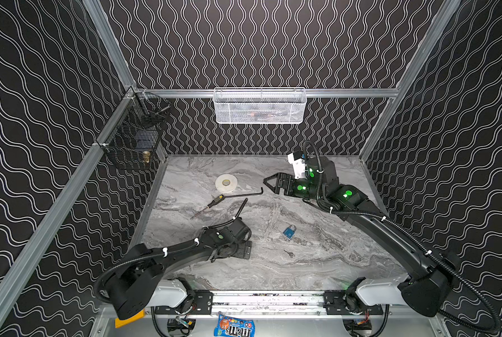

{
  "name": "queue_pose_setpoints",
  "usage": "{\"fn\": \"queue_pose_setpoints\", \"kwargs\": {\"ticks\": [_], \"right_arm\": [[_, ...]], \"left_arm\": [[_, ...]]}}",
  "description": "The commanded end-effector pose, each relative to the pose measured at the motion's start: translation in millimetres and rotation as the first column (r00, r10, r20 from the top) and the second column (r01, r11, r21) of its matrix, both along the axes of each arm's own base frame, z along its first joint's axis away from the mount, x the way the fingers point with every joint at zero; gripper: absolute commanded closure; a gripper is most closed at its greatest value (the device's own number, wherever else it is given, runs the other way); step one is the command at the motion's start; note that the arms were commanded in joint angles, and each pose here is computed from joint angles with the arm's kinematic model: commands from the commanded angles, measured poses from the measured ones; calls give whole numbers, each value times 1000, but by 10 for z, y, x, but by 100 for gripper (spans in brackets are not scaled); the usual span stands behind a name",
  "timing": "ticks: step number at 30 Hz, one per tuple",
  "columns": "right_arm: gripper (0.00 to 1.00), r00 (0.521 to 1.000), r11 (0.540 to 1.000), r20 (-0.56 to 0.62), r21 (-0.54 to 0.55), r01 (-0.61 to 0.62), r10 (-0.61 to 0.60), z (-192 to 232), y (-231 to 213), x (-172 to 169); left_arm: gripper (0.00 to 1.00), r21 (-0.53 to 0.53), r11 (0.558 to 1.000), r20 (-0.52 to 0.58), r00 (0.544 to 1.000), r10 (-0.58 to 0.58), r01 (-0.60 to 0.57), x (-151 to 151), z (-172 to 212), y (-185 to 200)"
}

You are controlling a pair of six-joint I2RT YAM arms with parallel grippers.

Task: Unlock with the key
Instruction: 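Set the open brass padlock down with the left gripper while the right gripper withdraws, then lower the right gripper onto the silver key beside the blue padlock and grasp it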

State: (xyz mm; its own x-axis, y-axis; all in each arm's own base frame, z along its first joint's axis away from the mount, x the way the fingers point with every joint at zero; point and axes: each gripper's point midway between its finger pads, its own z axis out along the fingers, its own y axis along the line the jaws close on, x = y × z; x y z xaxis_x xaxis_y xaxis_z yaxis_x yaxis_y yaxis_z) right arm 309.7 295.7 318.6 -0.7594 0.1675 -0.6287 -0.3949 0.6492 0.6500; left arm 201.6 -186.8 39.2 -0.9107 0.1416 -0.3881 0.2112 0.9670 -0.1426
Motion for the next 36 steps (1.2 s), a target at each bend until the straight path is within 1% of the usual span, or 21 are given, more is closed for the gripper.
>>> {"fn": "queue_pose_setpoints", "kwargs": {"ticks": [1,5,9,13,15,18,22,24,29,33,36], "right_arm": [[1,1000,999,19,39,3,-4,102,26,40],[1,1000,999,10,29,-12,12,103,51,40],[1,1000,999,-1,41,3,-3,-5,-28,36],[1,999,998,-38,-54,28,-30,-325,-189,11],[1,997,993,-54,-111,48,-54,-557,-311,-26],[1,990,976,-99,-204,77,-99,-923,-517,-112],[3,975,949,-185,-309,61,-123,-1317,-719,-324],[7,955,935,-254,-351,55,-151,-1615,-837,-482],[19,904,929,-392,-370,13,-169,-2094,-962,-885],[29,860,928,-468,-372,17,-204,-2348,-999,-1137],[37,837,910,-493,-415,15,-239,-2522,-1007,-1279]], "left_arm": [[5,-102,992,6,998,70,-69,55,96,-51],[11,-156,980,12,991,130,-126,83,181,-4],[15,-245,963,50,991,126,-110,136,422,-110],[20,-299,947,99,983,154,-118,214,674,-143],[20,-354,924,104,976,193,-145,235,792,-168],[20,-435,890,115,971,209,-141,255,943,-259],[20,-466,874,123,969,216,-136,237,1048,-340],[20,-486,867,137,970,200,-110,204,1095,-446],[19,-486,870,144,973,181,-90,115,1058,-620],[19,-495,864,134,975,179,-90,90,1008,-715],[18,-494,866,143,975,170,-79,70,986,-780]]}}
